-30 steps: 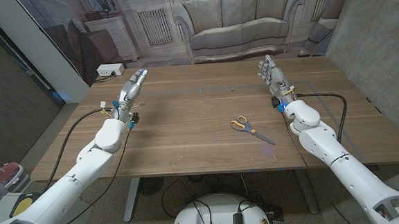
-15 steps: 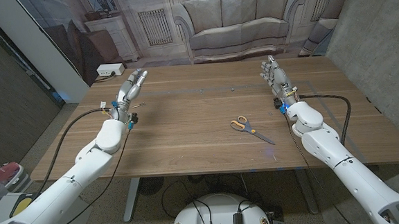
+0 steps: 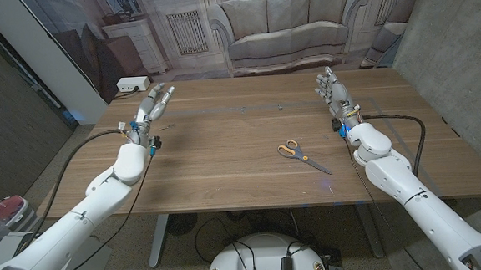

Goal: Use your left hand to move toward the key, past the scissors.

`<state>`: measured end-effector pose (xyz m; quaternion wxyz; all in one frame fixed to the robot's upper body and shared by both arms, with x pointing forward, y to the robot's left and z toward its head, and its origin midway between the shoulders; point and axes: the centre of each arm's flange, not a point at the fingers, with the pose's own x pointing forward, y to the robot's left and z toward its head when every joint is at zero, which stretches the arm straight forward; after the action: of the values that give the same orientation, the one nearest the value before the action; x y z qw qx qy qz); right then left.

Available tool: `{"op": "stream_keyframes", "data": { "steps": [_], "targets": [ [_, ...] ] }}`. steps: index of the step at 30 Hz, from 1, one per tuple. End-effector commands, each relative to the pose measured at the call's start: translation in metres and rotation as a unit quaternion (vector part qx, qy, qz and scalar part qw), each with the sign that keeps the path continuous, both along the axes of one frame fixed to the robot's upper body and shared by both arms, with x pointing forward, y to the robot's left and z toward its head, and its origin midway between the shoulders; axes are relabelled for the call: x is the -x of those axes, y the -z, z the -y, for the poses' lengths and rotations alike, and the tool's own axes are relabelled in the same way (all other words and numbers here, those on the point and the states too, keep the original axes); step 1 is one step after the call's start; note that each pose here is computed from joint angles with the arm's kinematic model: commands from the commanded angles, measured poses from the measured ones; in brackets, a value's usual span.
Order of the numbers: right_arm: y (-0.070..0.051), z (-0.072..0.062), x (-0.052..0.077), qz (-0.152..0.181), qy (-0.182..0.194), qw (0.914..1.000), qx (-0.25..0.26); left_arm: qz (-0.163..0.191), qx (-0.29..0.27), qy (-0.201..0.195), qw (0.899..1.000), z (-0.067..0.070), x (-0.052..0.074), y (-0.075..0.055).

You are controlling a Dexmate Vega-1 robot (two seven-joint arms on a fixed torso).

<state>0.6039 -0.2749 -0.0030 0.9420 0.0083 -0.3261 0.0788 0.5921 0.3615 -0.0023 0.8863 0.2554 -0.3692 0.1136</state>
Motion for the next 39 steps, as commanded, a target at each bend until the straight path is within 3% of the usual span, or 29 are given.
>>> {"op": "stream_keyframes", "data": {
  "steps": [1,27,39],
  "targets": [
    [0.0,0.0,-0.002,-0.001,-0.001,1.0,-0.002,0.005,-0.027,-0.047,0.999,-0.009,-0.001,-0.004],
    [0.001,0.009,0.002,-0.002,0.009,0.9999,-0.012,0.027,-0.065,-0.117,0.991,-0.016,0.007,-0.015],
    [0.003,0.012,0.005,0.001,0.009,0.9999,-0.012,0.032,-0.118,-0.181,0.976,-0.015,0.015,-0.016]
  ]
}}
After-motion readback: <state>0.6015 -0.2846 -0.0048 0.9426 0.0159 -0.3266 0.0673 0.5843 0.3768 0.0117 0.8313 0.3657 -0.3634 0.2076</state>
